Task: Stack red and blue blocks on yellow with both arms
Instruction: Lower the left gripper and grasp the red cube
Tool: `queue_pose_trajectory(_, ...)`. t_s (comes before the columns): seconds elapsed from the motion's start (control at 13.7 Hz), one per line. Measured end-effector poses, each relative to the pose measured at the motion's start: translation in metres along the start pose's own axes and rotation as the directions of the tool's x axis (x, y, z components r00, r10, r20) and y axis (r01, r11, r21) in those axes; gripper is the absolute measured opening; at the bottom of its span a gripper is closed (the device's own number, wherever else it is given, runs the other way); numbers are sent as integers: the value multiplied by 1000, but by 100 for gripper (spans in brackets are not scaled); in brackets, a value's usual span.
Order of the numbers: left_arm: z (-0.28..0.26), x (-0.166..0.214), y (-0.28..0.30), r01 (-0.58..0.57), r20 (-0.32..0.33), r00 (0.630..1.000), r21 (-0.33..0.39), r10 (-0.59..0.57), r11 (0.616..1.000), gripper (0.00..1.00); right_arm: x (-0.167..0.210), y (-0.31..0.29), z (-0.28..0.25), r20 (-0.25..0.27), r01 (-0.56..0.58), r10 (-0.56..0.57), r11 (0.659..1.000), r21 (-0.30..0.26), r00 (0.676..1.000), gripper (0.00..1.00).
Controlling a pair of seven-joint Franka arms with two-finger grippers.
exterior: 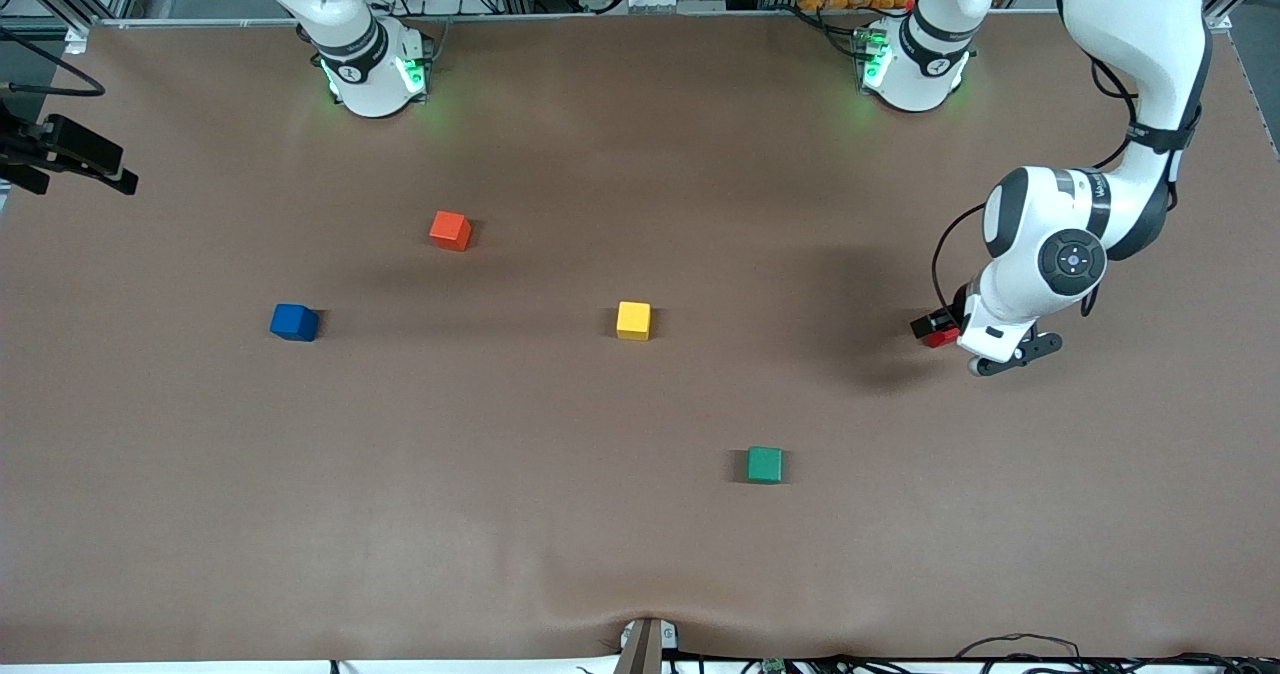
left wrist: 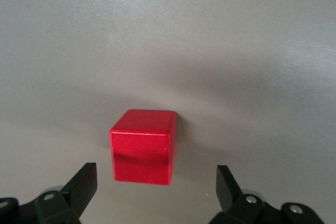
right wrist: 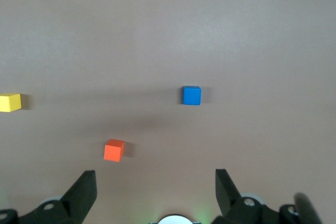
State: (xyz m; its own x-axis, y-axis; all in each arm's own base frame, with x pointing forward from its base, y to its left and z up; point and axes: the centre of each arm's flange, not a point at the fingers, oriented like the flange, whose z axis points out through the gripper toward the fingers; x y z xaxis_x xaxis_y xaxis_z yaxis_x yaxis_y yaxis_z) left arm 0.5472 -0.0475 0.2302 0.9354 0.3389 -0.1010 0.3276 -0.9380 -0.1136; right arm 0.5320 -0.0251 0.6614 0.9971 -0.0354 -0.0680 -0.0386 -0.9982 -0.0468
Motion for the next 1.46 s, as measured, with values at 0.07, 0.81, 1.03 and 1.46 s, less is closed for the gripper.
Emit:
queue_pose_trajectory(0.07,1,0,-2,3,3,1000,1,-3,1000,100,0,0,0,0,0,0,1000,1,1000,100)
queue_pose_trajectory(0.81,29,1,-20,33,38,999,10,-33,999,100,2,2,3,5,-4,3,1000,3,1000,100)
queue_pose_trajectory(1.03,39,2,-20,34,37,999,7,-34,999,100,2,2,3,6,-3,3,1000,5,1000,100)
queue_pose_trajectory(1.46,45,4,-18,34,25,999,-2,-34,999,56,2,2,3,6,-3,3,1000,6,1000,100)
